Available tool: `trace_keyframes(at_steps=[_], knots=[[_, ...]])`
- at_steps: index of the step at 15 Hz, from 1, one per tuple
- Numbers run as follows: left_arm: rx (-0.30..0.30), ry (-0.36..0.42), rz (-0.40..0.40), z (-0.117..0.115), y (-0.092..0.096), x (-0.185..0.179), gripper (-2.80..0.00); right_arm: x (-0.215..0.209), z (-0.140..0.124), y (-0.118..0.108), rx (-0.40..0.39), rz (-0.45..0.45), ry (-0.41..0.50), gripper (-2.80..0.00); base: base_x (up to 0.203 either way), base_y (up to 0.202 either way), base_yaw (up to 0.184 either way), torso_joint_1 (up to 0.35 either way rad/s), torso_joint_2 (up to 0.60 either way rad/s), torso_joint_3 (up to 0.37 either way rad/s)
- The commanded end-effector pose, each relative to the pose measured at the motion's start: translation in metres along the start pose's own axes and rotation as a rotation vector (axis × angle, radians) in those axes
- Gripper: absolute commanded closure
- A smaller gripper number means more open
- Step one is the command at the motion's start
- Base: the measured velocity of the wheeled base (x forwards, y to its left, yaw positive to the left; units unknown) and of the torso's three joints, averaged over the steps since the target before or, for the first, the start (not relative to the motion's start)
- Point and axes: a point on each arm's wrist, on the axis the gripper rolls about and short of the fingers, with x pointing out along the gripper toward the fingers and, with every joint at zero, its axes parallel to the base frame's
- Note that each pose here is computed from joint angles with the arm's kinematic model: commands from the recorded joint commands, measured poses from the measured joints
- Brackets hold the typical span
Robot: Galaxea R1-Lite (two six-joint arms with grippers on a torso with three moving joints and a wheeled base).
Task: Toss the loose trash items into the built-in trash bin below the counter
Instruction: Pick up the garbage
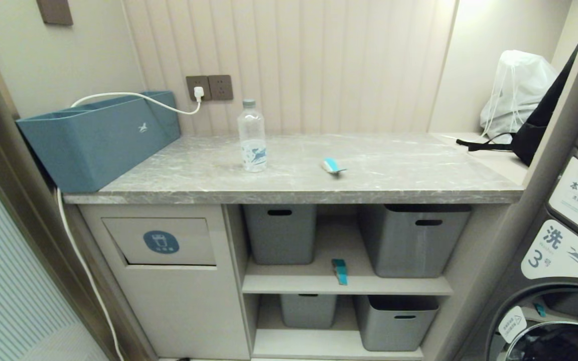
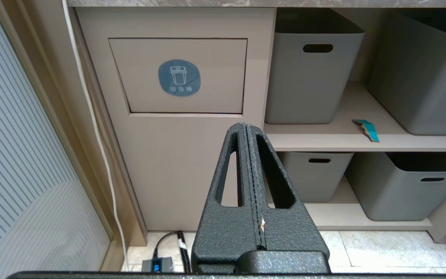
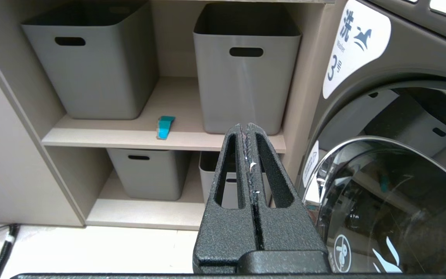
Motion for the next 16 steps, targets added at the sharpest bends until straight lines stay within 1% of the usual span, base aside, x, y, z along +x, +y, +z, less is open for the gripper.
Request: trace_keyframes(at_steps=[1, 7, 8, 16], knots=[[0.000, -0.001, 0.001, 0.0000, 0.0000, 0.0000, 0.00, 0.0000, 0.0000, 0.0000, -0.001, 0.000, 0.000, 0.00, 0.000, 0.000, 0.000, 0.000, 0.00, 0.000], [0.002, -0.001, 0.001, 0.0000, 0.0000, 0.0000, 0.00, 0.0000, 0.0000, 0.0000, -0.001, 0.000, 0.000, 0.00, 0.000, 0.000, 0.000, 0.000, 0.00, 0.000], [0.002, -0.001, 0.001, 0.0000, 0.0000, 0.0000, 0.00, 0.0000, 0.0000, 0.0000, -0.001, 0.000, 0.000, 0.00, 0.091, 0.000, -0.002, -0.002, 0.00, 0.002], [0.002, -0.001, 0.001, 0.0000, 0.0000, 0.0000, 0.00, 0.0000, 0.0000, 0.0000, -0.001, 0.000, 0.000, 0.00, 0.193, 0.000, -0.001, 0.004, 0.00, 0.002]])
